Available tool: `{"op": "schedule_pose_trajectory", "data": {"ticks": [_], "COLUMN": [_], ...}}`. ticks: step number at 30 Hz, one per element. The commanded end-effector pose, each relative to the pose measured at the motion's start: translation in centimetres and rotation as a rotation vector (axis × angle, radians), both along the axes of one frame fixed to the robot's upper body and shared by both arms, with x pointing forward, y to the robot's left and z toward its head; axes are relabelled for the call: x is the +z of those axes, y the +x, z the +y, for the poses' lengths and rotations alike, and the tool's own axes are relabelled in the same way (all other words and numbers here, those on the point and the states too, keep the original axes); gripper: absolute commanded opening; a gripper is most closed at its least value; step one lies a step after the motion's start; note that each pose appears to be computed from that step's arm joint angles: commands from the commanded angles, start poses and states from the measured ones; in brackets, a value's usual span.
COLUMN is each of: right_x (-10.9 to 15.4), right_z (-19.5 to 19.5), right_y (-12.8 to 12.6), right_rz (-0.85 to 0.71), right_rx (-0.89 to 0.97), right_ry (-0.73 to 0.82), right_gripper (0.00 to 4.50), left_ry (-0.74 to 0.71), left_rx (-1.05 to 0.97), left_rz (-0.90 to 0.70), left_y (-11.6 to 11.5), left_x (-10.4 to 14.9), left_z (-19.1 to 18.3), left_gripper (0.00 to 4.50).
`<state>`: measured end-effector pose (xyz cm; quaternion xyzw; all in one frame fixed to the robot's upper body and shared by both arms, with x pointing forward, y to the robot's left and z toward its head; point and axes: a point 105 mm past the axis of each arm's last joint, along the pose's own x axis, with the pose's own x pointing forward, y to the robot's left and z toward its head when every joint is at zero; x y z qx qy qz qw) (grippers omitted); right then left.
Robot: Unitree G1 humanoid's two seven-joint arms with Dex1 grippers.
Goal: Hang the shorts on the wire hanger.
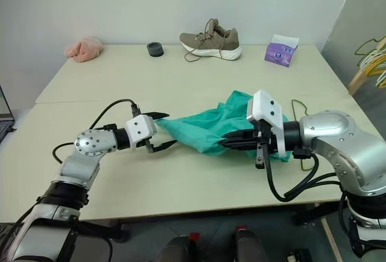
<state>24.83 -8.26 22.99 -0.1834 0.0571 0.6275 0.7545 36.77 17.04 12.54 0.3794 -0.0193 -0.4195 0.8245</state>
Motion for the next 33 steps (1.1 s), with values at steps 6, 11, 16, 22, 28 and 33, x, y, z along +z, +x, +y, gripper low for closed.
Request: {"op": "schedule_pose_trajectory", "data": {"ticks": [6,11,16,22,28,33], "right_x": [0.9,0.7,-0.8,-4.2,-2.9,-1.0], "right_z": [0.0,-0.1,-2.3,-9.4,-11.2,-10.1], "right_y": [-1.2,-1.5,-0.3,1.8,3.4,12.0], "right_rz": [-0.025,-0.019,-0.016,-0.032,0.001,-0.187], "right_rx": [0.024,0.025,-0.052,-0.143,-0.096,-0.204], "right_ry": [-0.005,-0.011,-0.108,-0.434,-0.468,-0.469], "right_gripper": [0.00,0.00,0.00,0.00,0.00,0.00], "left_ry": [0.022,0.042,0.145,0.261,0.083,-0.225], "left_rx": [-0.051,-0.086,-0.184,-0.291,-0.387,-0.234], "left_rz": [-0.092,-0.066,0.068,0.374,0.632,0.511], "left_y": [1.3,1.1,-1.2,-7.9,-13.4,-7.4], "left_x": [0.7,0.1,-0.8,-0.5,2.2,4.9], "left_z": [-1.4,-1.7,-0.3,2.7,-0.1,-3.4], "left_gripper": [2.99,1.36,0.03,0.03,0.03,0.03]}}
